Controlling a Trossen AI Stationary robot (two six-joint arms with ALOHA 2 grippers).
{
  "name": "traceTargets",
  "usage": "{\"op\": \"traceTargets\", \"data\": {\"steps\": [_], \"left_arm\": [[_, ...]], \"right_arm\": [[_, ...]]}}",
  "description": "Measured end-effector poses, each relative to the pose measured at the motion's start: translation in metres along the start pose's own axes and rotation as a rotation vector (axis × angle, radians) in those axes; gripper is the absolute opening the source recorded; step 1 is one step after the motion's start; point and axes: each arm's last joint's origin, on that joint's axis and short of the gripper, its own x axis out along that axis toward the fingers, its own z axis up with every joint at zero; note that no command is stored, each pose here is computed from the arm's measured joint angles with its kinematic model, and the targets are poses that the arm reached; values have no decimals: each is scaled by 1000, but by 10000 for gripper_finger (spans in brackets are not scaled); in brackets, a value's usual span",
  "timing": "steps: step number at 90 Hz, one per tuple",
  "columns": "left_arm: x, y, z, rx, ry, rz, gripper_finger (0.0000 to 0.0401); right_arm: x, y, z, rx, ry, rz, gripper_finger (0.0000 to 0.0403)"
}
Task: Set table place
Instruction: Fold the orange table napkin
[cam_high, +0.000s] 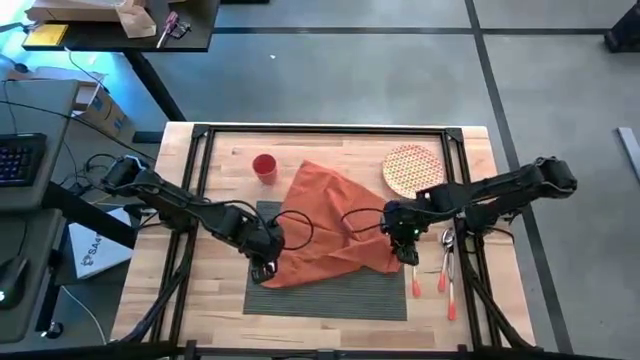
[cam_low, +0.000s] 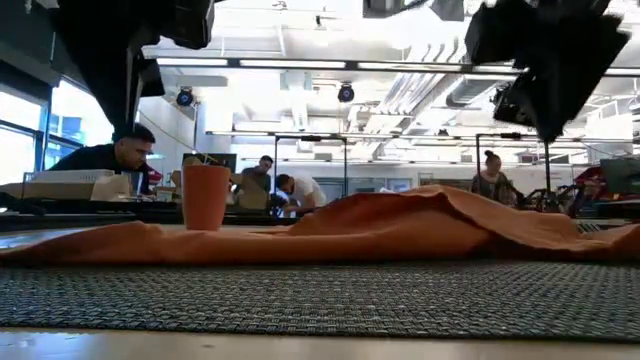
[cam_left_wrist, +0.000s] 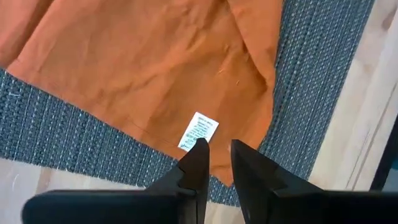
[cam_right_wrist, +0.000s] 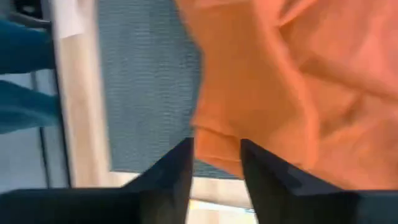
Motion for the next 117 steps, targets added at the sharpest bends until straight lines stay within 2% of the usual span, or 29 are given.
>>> {"op": "traceTargets", "data": {"steps": [8,16,25,38,49,58,71,93,101,107,117], "left_arm": [[0,1,-2,23,21,-1,60],[0,1,-3,32,46,-8,60],[0,1,-4,40,63,-19,60],[0,0,-5,67,90,-50,60],[0,0,-6,78,107,-65,60],[0,-1,-7,76,122,-81,60],[0,0,-8,79,134,-80,60],[0,0,-8,83,131,-79,60],[0,0,-8,78,131,-79,60],[0,0,-7,73,131,-79,60],[0,-1,-8,81,126,-79,60]], "right_arm": [[7,23,-8,-134,7,24,197],[21,38,-17,-232,5,-96,214],[43,44,-20,-291,6,-222,214],[80,46,-20,-364,68,-262,197],[100,38,-21,-320,102,-364,168],[105,33,-19,-259,85,-412,134],[105,32,-15,-269,64,-403,98],[114,27,-13,-284,82,-423,76],[114,27,-12,-253,75,-417,43],[106,29,-9,-237,60,-409,12],[81,44,4,-228,3,-329,6]]}}
